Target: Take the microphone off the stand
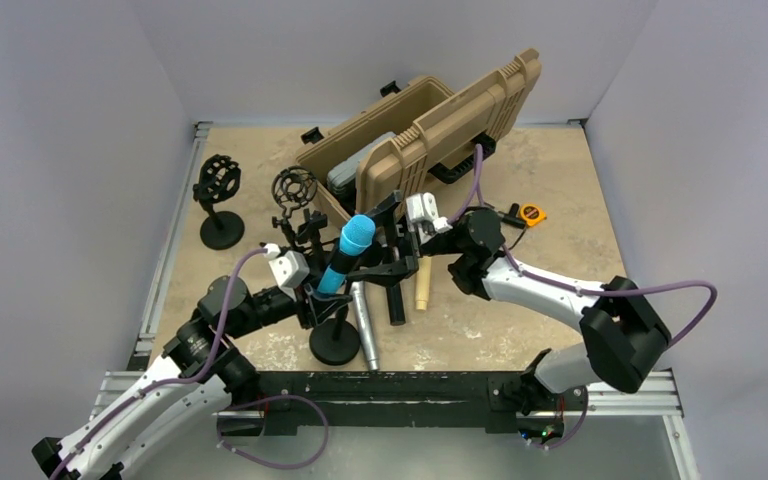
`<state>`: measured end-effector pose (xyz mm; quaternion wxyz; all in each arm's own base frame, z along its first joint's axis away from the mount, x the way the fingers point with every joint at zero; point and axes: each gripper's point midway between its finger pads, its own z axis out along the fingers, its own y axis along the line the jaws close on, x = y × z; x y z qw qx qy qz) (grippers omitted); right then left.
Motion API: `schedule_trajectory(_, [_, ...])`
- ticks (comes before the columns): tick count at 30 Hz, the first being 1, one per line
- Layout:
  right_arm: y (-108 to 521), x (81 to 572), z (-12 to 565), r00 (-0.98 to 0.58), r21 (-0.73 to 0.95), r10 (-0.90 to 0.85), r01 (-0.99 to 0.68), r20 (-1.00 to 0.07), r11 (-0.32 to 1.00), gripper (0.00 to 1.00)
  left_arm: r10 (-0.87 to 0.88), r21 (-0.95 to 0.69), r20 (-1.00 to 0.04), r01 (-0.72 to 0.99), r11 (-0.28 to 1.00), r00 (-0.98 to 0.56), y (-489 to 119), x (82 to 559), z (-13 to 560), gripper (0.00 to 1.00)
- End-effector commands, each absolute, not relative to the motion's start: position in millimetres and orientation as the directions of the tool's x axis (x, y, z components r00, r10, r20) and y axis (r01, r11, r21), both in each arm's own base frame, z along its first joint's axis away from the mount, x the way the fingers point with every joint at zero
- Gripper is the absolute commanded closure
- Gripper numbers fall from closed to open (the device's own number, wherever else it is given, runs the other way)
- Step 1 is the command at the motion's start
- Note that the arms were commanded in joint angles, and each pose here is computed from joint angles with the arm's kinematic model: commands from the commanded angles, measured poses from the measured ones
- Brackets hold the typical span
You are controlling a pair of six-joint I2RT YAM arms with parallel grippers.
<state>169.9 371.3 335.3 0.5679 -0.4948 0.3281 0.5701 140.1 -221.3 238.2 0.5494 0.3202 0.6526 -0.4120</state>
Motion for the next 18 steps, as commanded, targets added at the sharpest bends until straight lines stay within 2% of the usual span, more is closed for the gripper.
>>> schedule_trajectory(1, [379,158,367,0.124,-0.206,0.383,-0.962,-0.915,-0.18,0.26,-0.054,-0.152,-0.988,0.86,0.487,-0.145,-217,145,259,0.99])
schedule_trajectory(4, [379,165,373,0.099,-0.168,0.403,-0.976,-0.91,-0.139,0.36,-0.053,-0.154,-0.988,0.848,0.506,-0.147,-214,148,259,0.95])
schedule_trajectory(11, [371,168,383,0.07,-0.126,0.464,-0.988,-0.883,-0.09,0.69,-0.05,-0.167,-0.985,0.825,0.54,-0.167,-210,153,258,0.86])
schedule_trajectory(18, [369,167,383,0.069,-0.125,0.484,-0.989,-0.872,-0.084,0.93,-0.044,-0.183,-0.98,0.802,0.569,-0.192,-208,157,255,0.75])
